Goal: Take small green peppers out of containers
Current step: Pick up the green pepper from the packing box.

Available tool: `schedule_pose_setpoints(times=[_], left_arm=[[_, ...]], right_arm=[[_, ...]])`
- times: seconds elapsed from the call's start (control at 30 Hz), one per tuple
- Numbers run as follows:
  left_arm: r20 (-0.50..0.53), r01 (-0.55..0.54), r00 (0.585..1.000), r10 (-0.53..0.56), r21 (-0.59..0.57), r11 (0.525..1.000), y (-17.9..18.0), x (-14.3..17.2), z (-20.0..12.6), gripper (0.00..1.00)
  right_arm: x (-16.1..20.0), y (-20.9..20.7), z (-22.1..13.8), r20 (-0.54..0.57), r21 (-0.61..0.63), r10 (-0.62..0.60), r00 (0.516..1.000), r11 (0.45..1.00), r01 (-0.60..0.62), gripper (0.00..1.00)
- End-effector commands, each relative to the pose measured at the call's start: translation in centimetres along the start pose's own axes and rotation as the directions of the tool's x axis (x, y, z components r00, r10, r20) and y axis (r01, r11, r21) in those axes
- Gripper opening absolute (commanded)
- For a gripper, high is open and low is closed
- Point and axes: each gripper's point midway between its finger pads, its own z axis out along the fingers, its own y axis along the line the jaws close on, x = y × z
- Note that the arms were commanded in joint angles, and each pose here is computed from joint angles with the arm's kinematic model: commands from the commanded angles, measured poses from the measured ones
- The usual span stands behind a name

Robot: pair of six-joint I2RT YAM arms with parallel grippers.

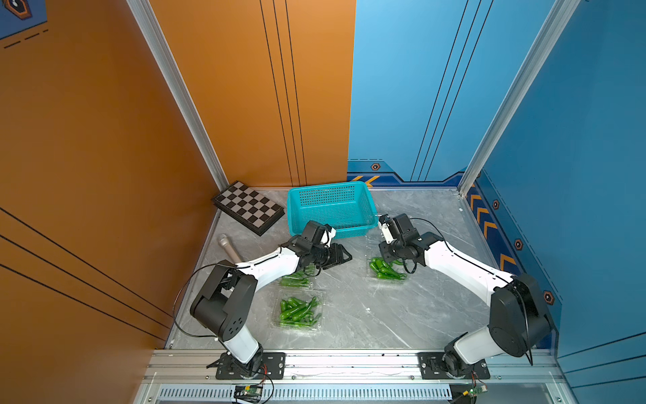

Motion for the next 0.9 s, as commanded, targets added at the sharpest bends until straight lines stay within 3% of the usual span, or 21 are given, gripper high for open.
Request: schedule_pose_setpoints(times=[0.0,0.53,0.87], left_arm=[[0.038,-0.029,0.999,0.029,0.005,1.0,-0.6,-1.2,-1.0,0.57],[0.057,-0.034,0.998,0.033,0.015,0.999,-1.0,-2.1,-1.0,0.57],[0.078,-0.041,0.996,0.038,0.03,0.999,-1.7,-2.0,-2.1,0.57]], right_arm=[[-0.4,0.1,-1.9,0.029,-0.041,0.044,0.999,0.998,-0.042,0.09],[-3.4,0.5,-6.1,0.163,-0.15,0.126,0.979,0.983,-0.102,0.08],[-10.8,1.8,-7.4,0.276,-0.235,0.144,0.95,0.969,-0.078,0.09]])
